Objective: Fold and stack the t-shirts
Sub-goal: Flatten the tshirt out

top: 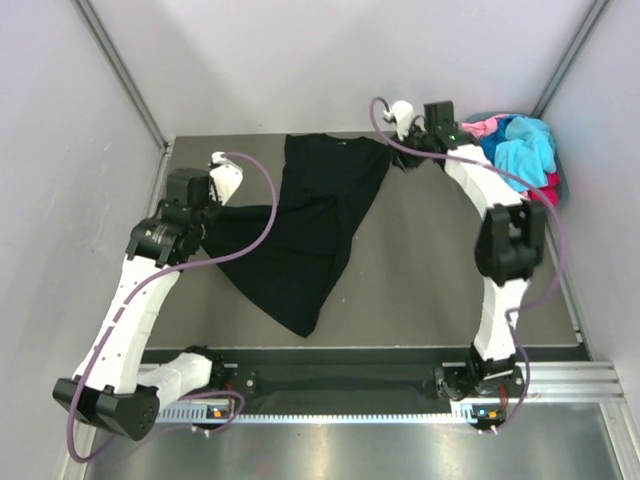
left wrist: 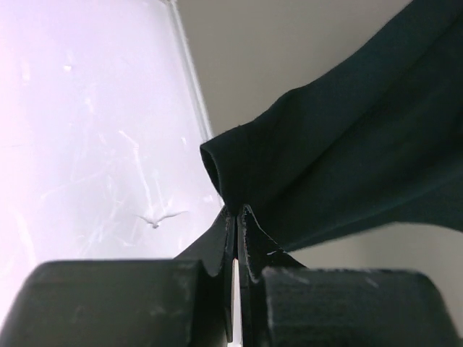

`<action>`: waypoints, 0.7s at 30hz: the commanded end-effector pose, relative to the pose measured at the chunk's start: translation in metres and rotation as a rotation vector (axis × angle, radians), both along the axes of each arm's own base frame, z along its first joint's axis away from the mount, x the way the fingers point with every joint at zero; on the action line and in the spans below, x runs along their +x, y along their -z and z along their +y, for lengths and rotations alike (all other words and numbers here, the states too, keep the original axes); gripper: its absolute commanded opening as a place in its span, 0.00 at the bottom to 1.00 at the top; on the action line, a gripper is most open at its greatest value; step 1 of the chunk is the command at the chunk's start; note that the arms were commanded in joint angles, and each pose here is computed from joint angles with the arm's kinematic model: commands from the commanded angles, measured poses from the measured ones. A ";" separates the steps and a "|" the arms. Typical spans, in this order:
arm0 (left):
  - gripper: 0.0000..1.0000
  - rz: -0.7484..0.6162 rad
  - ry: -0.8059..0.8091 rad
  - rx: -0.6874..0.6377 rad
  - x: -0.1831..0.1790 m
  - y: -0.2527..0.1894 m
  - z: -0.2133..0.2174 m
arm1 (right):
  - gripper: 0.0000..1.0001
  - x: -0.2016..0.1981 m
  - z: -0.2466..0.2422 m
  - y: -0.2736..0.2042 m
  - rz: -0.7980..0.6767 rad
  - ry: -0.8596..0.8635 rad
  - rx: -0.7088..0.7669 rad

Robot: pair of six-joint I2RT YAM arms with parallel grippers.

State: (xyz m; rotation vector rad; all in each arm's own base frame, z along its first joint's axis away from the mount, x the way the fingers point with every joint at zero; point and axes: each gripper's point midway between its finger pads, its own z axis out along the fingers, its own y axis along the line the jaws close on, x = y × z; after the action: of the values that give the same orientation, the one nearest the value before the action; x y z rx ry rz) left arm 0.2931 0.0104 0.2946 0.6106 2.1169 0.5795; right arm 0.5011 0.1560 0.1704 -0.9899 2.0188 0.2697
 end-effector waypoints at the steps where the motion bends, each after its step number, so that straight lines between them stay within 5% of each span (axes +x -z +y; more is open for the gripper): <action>1: 0.00 0.013 0.002 -0.012 0.001 0.009 -0.001 | 0.40 0.054 0.012 -0.002 0.000 0.078 0.022; 5: 0.00 0.055 0.020 -0.047 -0.002 0.027 -0.006 | 0.52 0.119 0.016 0.010 -0.097 0.182 -0.010; 21: 0.00 0.143 0.043 -0.175 -0.001 0.069 -0.020 | 0.78 0.153 0.034 0.074 -0.132 0.167 -0.012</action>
State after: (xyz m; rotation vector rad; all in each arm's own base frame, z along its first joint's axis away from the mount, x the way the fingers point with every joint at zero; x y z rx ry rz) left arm 0.2844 -0.0030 0.2252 0.6504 2.2790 0.3823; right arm 0.6292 0.1779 0.0620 -0.8630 2.0957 0.1113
